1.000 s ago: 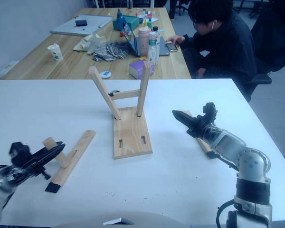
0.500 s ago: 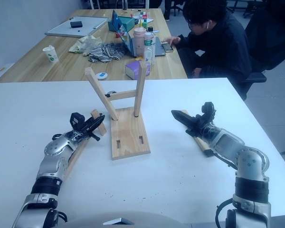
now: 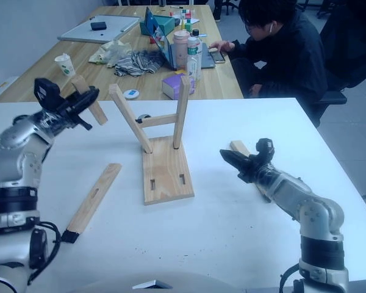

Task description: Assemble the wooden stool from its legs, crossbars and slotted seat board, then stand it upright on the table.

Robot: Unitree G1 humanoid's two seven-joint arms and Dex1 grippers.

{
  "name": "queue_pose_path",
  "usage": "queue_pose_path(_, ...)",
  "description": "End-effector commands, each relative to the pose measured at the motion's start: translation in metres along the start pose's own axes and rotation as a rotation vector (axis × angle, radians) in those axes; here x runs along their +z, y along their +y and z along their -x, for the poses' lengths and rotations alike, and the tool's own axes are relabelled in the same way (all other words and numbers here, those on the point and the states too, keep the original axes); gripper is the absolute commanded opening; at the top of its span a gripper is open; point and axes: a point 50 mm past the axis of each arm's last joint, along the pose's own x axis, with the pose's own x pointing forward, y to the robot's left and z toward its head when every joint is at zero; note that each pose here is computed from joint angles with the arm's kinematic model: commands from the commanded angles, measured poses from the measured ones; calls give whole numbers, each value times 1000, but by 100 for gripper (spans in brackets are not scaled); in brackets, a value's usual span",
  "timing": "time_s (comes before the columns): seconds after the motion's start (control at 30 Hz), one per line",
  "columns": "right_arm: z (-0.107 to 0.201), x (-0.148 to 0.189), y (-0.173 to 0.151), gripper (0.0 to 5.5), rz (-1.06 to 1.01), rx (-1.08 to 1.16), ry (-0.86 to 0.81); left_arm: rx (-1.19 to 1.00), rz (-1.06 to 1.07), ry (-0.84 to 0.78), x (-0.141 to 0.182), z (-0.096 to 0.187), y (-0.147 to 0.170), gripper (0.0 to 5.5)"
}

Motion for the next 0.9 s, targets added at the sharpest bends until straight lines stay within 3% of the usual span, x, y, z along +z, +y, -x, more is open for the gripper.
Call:
queue_pose_path(0.03,-8,-11,5,176,117,10,42,-250,-114,220,1,-4,2,38)
queue_pose_path(0.2,-11,-12,5,176,132,8,14,-650,-191,412,29,4,4,38)
queue_pose_path(0.37,-14,-11,4,176,131,4,-7,-884,-546,559,77,5,-2,38)
queue_pose_path(0.47,-16,-17,5,176,118,-8,-20,-1060,-907,841,64,19,-10,38)
queue_pose_path(0.53,-19,-18,6,176,112,-11,-32,-1239,-1035,977,43,38,-18,38)
queue_pose_path(0.67,-21,-19,5,176,104,-26,-55,-1541,-934,1181,9,105,-23,38)
queue_pose_path(0.8,-23,-21,3,176,96,-38,-64,-1621,-671,1194,-4,135,-44,38)
queue_pose_path(0.9,-26,-22,2,176,93,-40,-64,-1652,-446,1175,-17,139,-65,38)
